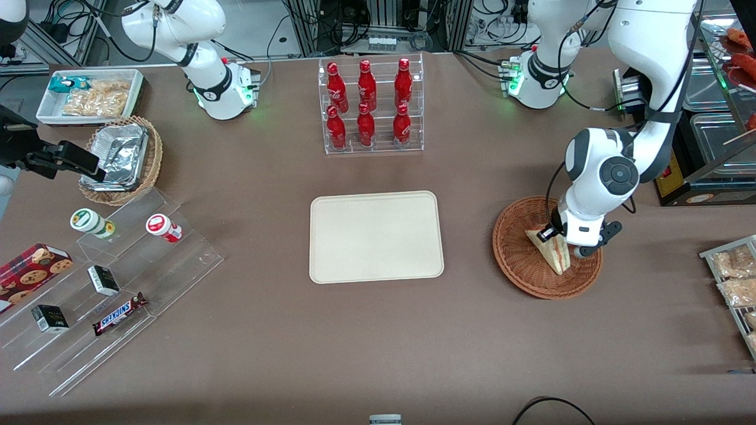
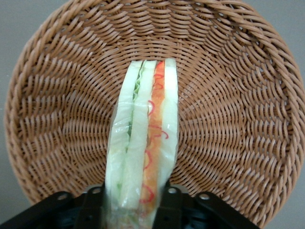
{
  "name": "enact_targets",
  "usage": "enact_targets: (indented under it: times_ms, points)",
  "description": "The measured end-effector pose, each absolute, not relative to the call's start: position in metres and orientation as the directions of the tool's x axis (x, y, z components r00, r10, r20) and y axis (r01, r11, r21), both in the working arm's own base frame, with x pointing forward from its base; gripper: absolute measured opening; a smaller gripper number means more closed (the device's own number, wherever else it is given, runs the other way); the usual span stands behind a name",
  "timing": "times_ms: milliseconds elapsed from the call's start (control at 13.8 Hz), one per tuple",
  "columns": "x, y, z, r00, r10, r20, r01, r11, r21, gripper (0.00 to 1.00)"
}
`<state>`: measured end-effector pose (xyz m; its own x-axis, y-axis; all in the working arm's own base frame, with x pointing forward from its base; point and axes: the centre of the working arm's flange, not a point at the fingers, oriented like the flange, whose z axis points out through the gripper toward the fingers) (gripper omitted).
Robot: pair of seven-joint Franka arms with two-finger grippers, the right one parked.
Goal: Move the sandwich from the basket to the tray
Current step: 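Lift the sandwich and carry it over the cream tray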
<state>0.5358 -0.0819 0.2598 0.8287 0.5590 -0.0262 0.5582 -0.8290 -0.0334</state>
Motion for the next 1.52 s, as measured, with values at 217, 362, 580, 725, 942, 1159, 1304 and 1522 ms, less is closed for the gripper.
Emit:
enact_targets:
  times_ms: [217, 362, 580, 725, 942, 1159, 1304, 1522]
  points:
    - [0.551, -0.088, 0.306, 0.852, 0.51, -0.117, 0.499, -0.859, -0.111, 0.21]
    - [0.559, -0.105, 0.338, 0.897, 0.411, -0.164, 0.394, -0.91, -0.127, 0.21]
    - [0.552, -0.164, 0.343, 0.946, 0.276, -0.171, 0.258, -0.959, -0.12, 0.15]
    - [0.543, -0.211, 0.334, 0.964, 0.198, -0.179, 0.178, -0.976, -0.122, 0.15]
    - [0.535, -0.285, 0.326, 0.976, 0.106, -0.189, 0.091, -0.992, -0.086, 0.15]
    - [0.528, -0.351, 0.327, 0.978, 0.059, -0.2, 0.057, -0.998, -0.016, 0.15]
    - [0.522, -0.385, 0.324, 0.979, 0.048, -0.198, 0.049, -0.999, 0.0, 0.15]
    - [0.507, -0.433, 0.314, 0.98, 0.049, -0.193, 0.049, -0.999, -0.005, 0.15]
